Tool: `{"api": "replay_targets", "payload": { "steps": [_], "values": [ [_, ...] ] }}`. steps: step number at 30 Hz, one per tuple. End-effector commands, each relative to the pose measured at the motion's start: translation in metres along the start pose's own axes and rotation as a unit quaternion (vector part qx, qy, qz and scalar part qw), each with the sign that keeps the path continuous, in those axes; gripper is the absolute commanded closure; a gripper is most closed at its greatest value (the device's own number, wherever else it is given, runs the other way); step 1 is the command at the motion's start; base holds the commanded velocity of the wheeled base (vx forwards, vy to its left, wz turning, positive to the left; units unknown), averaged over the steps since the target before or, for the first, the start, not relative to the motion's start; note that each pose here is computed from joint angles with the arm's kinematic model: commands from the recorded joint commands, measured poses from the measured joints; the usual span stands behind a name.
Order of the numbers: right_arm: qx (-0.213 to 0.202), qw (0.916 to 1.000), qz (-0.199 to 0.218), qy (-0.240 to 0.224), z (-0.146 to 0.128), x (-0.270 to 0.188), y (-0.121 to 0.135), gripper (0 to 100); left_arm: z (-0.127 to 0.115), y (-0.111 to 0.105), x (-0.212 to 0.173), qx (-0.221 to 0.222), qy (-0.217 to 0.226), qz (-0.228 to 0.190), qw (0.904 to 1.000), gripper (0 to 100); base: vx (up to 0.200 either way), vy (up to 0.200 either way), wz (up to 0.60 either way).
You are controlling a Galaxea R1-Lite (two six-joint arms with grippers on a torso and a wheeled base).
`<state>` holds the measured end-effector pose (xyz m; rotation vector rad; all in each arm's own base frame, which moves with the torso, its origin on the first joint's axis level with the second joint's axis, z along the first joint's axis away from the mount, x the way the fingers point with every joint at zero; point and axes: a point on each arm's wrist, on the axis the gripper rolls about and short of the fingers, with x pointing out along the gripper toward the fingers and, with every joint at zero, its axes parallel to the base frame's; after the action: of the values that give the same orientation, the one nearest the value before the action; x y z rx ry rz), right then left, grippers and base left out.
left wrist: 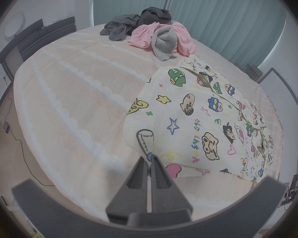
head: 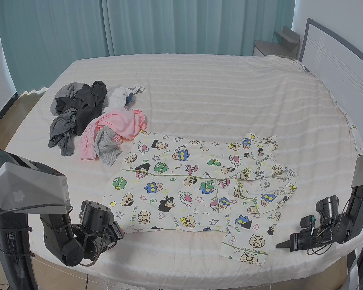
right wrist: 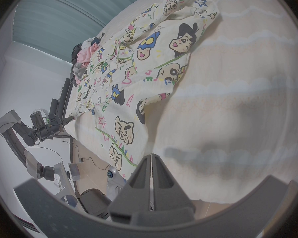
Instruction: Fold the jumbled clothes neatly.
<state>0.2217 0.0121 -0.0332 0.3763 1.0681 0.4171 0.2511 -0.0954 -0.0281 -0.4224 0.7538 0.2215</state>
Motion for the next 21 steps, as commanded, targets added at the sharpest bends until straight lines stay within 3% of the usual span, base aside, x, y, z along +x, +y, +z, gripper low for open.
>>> {"api": "replay_targets", "payload": {
  "steps": [1, 3, 4, 21],
  "values": [
    [-0.004, 1.0000, 0.000, -0.004, 0.000, 0.000, 0.000, 100, -0.001, 0.001, 0.002, -0.001, 0.002, 0.003, 1.0000, 100, 0.000, 0.000, 0.00],
    [-0.009, 0.9999, 0.003, -0.010, 0.001, 0.000, 0.002, 100, -0.001, 0.001, 0.003, -0.001, 0.002, 0.003, 1.0000, 100, 0.000, 0.000, 0.00],
    [-0.012, 0.9998, 0.004, -0.014, 0.002, 0.000, 0.003, 0, -0.001, 0.000, 0.003, -0.001, 0.002, 0.002, 1.0000, 100, 0.000, 0.000, 0.00],
    [-0.059, 0.9972, 0.038, 0.026, -0.005, 0.024, 0.032, 0, -0.003, -0.001, 0.008, -0.008, -0.011, -0.012, 0.9998, 100, 0.000, 0.000, 0.00]
  ]
}}
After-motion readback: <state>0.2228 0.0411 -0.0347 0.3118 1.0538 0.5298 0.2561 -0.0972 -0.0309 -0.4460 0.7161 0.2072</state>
